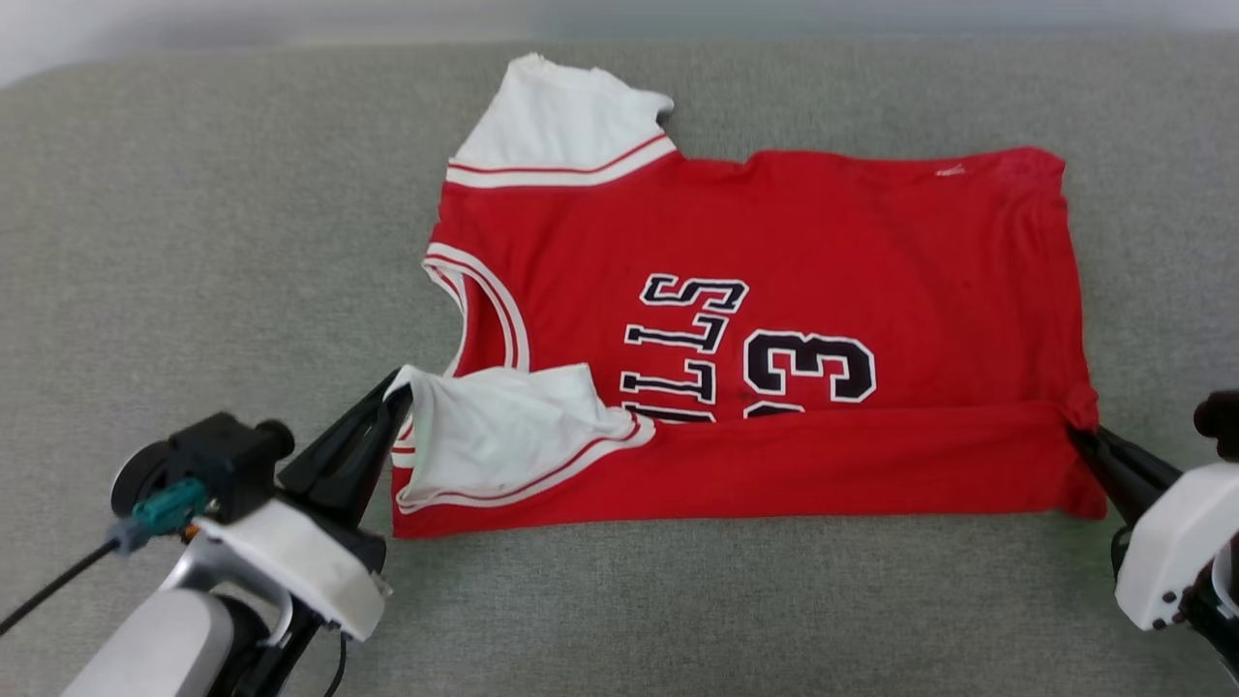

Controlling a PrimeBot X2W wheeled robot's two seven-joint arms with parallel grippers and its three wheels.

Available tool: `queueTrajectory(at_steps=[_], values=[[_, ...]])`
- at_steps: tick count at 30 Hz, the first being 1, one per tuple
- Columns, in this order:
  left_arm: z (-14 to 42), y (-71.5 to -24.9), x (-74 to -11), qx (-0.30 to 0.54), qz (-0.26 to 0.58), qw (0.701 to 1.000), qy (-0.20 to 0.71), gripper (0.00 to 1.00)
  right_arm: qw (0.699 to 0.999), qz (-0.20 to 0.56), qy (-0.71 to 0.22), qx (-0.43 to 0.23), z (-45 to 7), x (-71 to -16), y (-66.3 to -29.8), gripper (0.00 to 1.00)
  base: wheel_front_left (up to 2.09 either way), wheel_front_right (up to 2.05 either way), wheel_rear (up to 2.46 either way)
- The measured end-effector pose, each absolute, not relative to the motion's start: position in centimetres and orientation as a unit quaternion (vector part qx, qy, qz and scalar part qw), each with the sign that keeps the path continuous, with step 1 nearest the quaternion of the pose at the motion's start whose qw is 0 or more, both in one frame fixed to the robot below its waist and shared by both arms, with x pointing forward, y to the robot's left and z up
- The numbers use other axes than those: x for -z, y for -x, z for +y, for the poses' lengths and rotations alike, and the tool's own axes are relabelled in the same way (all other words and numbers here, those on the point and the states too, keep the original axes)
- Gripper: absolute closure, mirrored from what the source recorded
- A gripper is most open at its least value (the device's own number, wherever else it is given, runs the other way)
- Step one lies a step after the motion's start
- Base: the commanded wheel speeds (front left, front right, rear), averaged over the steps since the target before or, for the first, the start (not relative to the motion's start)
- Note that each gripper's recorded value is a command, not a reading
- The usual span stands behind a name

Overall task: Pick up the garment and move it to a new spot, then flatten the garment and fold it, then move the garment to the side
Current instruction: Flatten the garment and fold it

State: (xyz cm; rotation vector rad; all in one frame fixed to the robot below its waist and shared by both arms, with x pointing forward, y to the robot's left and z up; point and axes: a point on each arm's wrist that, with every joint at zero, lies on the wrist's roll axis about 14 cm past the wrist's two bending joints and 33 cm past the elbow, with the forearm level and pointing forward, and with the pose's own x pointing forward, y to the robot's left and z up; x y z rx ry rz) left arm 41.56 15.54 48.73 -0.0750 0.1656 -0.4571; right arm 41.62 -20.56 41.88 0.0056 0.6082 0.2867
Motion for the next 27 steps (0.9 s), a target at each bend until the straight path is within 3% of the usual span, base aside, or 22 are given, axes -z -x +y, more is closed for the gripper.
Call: queueTrajectory(at_steps=[13, 14, 15, 16, 17, 27], values=[[15.4, -44.6, -41.6, 0.222, 0.161, 0.962, 0.014, 1.0, 0.924, 0.355, 0.024, -0.138, -20.3, -37.6, -43.2, 1.0, 0.0, 0.0, 0.0], [15.3, -44.6, -41.4, 0.22, 0.163, 0.962, 0.015, 0.91, 0.923, 0.358, 0.023, -0.136, -20.4, -37.5, -43.2, 1.0, 0.0, 0.0, 0.0], [15.3, -44.5, -41.1, 0.218, 0.166, 0.962, 0.017, 0.58, 0.923, 0.359, 0.022, -0.136, -20.3, -37.5, -43.2, 0.91, 0.0, 0.0, 0.0], [15.4, -44.3, -40.8, 0.216, 0.171, 0.961, 0.017, 0.16, 0.923, 0.358, 0.025, -0.136, -20.4, -37.5, -43.2, 0.28, 0.0, 0.0, 0.0], [15.4, -44.2, -40.6, 0.214, 0.174, 0.961, 0.018, 0.0, 0.925, 0.355, 0.026, -0.135, -20.4, -37.6, -43.2, 0.0, 0.0, 0.0, 0.0], [17.2, -43.1, -42.2, 0.132, 0.14, 0.979, 0.066, 0.0, 0.936, 0.327, 0.023, -0.126, -20.4, -39.8, -42.2, 0.0, 0.0, 0.0, 0.0]])
